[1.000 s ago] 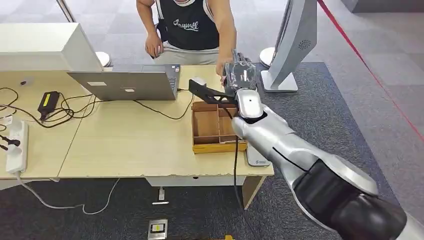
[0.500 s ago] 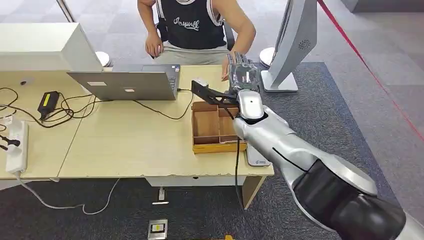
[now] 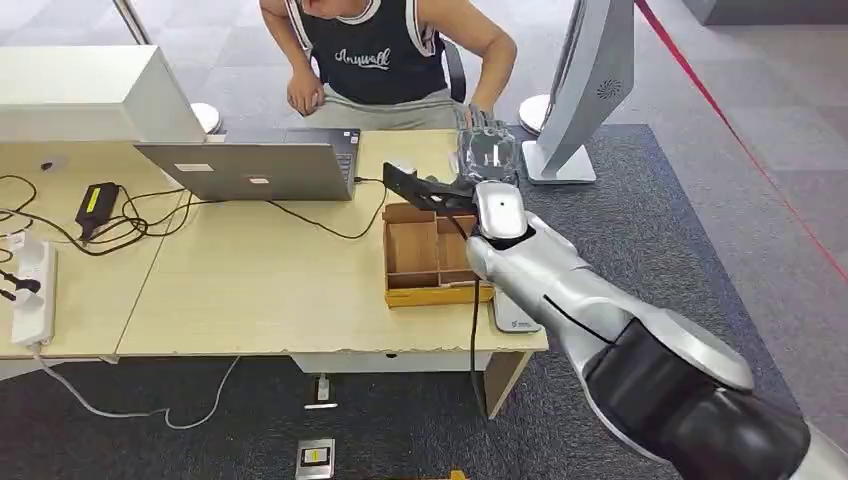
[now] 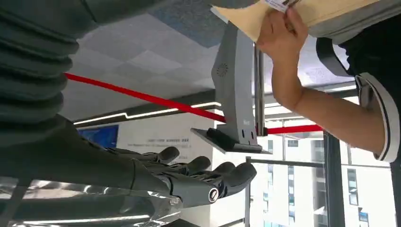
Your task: Pass the card to the sensor for recognition and then transmit it.
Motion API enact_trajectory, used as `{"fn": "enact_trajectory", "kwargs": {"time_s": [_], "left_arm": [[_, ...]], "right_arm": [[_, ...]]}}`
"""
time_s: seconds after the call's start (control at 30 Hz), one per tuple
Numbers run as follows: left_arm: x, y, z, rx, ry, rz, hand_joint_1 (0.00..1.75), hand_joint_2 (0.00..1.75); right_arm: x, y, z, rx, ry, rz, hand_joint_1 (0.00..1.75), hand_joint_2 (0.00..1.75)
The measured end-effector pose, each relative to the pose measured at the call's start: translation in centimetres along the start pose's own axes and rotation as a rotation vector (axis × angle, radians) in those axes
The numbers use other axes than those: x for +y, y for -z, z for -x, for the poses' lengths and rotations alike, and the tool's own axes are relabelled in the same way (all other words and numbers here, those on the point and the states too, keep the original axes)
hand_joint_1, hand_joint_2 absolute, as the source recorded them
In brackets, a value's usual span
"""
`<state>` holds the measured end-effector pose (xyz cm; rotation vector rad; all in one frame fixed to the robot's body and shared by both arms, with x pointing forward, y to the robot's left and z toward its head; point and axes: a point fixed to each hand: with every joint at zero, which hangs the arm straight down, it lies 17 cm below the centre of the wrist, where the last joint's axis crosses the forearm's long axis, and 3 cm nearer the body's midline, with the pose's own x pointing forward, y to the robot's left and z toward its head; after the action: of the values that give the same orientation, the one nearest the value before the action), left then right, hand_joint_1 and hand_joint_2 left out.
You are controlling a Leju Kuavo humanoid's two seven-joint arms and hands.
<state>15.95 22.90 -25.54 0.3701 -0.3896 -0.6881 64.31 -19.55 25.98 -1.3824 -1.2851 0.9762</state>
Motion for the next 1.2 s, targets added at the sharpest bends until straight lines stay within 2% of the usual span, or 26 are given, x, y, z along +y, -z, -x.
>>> {"fn": "enact_trajectory", "kwargs": {"time_s": [0.23, 0.43, 0.77, 1.0, 1.2], "left_arm": [[0.1, 0.0, -0.1, -0.006, -0.001, -0.015, 0.00, 1.75], [0.3, -0.1, -0.1, -0.020, -0.003, -0.036, 0.00, 1.75], [0.1, -0.3, 0.6, -0.013, -0.013, -0.046, 0.00, 1.75], [0.2, -0.2, 0.7, -0.009, -0.020, -0.049, 0.00, 1.75], [0.3, -0.3, 0.8, -0.006, -0.023, -0.058, 0.00, 1.75]], "right_arm": [[-0.8, 0.6, 0.4, -0.027, 0.083, 0.028, 0.00, 0.00], [-2.8, 0.9, -0.9, -0.124, 0.263, 0.068, 0.00, 0.00], [-1.9, -2.5, -0.2, -0.172, 0.417, 0.080, 0.00, 0.00], [-3.6, -3.3, -0.2, -0.210, 0.459, 0.113, 0.00, 0.00], [-1.6, -6.5, 0.4, -0.224, 0.466, 0.092, 0.00, 0.00]]}}
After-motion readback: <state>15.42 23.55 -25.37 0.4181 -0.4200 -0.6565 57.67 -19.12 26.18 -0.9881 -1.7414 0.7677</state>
